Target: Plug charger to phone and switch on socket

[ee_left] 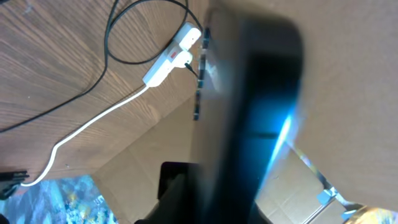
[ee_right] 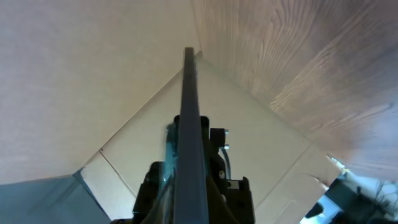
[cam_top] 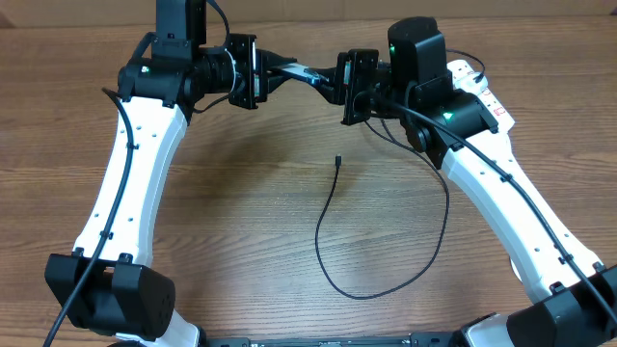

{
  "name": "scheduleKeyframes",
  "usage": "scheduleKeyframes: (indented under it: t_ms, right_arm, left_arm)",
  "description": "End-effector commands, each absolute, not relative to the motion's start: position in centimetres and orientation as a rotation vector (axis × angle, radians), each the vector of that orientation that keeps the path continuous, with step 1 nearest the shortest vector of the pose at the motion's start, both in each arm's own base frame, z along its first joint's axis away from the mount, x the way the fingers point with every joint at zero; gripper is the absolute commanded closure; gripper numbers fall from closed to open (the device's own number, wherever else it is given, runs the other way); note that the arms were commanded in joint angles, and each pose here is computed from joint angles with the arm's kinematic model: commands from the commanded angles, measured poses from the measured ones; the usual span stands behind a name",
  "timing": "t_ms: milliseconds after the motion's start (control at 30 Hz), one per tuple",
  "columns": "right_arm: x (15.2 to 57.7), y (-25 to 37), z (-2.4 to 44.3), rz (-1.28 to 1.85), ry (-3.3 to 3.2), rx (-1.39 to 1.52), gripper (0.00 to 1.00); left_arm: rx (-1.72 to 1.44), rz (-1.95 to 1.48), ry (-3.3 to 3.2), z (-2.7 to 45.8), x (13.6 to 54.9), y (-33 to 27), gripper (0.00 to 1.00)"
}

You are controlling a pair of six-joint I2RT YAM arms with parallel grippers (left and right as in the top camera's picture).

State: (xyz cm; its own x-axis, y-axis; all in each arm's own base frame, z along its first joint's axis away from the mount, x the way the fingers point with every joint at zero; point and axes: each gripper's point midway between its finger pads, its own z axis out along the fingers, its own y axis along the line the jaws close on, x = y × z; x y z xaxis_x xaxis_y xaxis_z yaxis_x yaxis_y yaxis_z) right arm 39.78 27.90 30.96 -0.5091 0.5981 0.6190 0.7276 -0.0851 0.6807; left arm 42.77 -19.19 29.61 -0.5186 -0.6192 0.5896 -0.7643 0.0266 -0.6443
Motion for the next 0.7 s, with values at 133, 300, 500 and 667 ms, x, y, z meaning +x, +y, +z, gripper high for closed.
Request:
scheduleKeyframes:
  t_ms: [133,300,500,667]
  right_arm:
    - [38.3,28.6,34.6,-1.749,-2.039,-1.382,0.70]
    - [38.4,28.6,34.6,-1.780,-2.122,-1.324,0.40]
    - [38.4,28.3,33.9,-1.815,-2.353,-1.176,0.11]
    - [38.9,26.5,31.2,-1.698,-2.647,-1.149,0.00]
  left_arm:
    - [1.450,1.516,-2.130,29.8,42.8,-19.5,0.96]
    - [1.497,1.502,-2.163,29.3,43.3,-18.6,0.96]
    - [1.795,1.267,-2.268,25.5,43.7,-13.6,0.96]
    - [2.134,0.829,-2.358,21.4,42.1,-5.7,0.96]
